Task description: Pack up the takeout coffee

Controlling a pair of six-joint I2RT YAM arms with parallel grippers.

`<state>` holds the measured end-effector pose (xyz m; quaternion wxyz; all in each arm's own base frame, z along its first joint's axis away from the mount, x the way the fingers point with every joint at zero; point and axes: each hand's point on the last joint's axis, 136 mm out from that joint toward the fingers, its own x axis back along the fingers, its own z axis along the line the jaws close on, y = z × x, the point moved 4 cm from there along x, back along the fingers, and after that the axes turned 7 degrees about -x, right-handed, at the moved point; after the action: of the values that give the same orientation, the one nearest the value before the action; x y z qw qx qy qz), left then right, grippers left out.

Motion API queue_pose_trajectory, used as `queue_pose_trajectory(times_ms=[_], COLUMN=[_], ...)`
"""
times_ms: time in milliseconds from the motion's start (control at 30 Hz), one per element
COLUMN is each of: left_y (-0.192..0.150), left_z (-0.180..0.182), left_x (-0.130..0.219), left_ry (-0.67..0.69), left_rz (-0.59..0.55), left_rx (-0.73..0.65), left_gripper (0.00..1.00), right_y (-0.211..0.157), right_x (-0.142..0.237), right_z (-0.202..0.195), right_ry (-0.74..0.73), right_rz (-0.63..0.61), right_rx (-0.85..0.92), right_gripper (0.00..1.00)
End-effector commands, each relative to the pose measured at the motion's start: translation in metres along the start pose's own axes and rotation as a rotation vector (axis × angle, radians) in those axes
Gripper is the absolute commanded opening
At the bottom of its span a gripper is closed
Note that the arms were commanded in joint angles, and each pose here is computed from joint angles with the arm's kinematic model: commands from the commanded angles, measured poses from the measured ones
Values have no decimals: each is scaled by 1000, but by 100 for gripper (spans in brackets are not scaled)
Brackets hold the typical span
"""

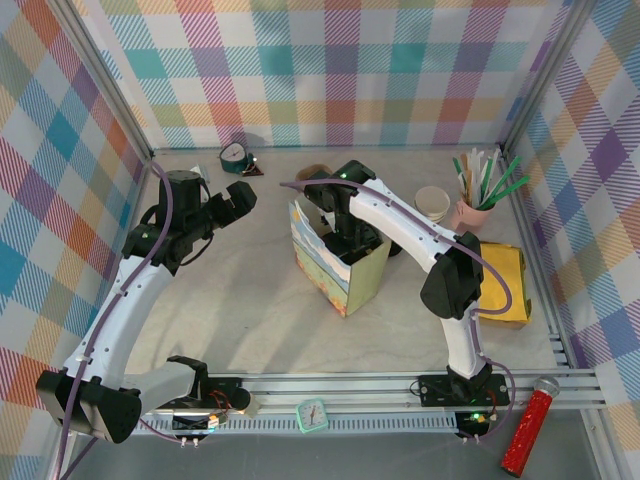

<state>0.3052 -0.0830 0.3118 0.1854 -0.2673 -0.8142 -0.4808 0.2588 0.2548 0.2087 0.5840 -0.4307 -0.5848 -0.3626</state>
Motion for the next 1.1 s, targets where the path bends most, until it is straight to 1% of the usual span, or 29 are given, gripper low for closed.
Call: queue_pose_trajectory(times_ms=[0, 1067], left_y=[4, 3], left_z=[-3, -2], left_x=[5, 2], left_ry=[-20, -16], left_rz=[-14, -9], left_rx=[2, 1], left_gripper=[100, 100], right_y=[-1, 4], right_x=[6, 9], right_z=[-3, -3], right_ry=[4, 8], right_rz=[-1, -8], right_rx=[0, 1], right_gripper=[70, 70])
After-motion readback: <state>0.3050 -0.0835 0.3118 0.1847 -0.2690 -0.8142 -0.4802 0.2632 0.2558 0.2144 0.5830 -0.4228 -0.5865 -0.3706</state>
